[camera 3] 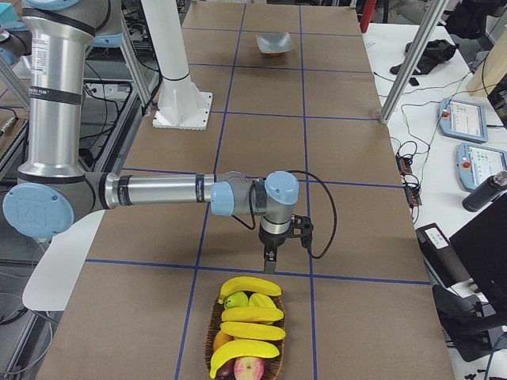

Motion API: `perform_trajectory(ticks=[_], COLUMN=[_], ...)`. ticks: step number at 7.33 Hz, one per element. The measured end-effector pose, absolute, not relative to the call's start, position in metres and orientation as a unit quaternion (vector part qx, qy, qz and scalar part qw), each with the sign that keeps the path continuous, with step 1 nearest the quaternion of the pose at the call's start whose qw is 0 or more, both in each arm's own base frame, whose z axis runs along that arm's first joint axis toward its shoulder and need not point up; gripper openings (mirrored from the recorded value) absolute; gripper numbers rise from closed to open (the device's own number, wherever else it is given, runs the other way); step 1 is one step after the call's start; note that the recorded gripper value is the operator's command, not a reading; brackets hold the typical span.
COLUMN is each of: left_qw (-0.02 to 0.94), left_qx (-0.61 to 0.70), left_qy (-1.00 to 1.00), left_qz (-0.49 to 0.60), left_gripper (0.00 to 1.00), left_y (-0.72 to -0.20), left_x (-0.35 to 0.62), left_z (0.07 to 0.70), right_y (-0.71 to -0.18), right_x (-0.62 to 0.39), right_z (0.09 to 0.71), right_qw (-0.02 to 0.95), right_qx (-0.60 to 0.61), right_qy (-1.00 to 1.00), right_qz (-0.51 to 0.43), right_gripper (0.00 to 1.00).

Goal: Transfer all bananas from basket to plate

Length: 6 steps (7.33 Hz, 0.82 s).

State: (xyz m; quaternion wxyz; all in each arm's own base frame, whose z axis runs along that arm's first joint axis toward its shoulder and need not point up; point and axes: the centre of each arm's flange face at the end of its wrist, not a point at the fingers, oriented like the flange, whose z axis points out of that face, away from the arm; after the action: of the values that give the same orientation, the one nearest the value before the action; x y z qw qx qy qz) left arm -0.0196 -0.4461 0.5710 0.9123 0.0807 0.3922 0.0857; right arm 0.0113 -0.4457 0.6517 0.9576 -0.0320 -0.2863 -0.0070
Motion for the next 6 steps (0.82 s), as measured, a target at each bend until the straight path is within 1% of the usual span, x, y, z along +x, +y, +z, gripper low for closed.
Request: perform_trajectory(ticks=[3,6], left_qw=[0.912,0.912], left_qx=[0.082,0.081], left_qy=[0.392,0.392], left_qz=[0.085,0.085], left_gripper=[0.99,0.99], left_y=[-0.445,-0.444], left_x=[-0.02,-0.02], left_z=[0.57,0.57], right_y=[-0.443,-0.443], right_x=[-0.008,-0.022], right_z=[0.693,0.709], right_qw=[0.96,0.96], right_qx=[-0.051,-0.063], right_qy=[-0.275,-0.273], right_qz=[-0.002,0.008], right_gripper=[0.91,0.9])
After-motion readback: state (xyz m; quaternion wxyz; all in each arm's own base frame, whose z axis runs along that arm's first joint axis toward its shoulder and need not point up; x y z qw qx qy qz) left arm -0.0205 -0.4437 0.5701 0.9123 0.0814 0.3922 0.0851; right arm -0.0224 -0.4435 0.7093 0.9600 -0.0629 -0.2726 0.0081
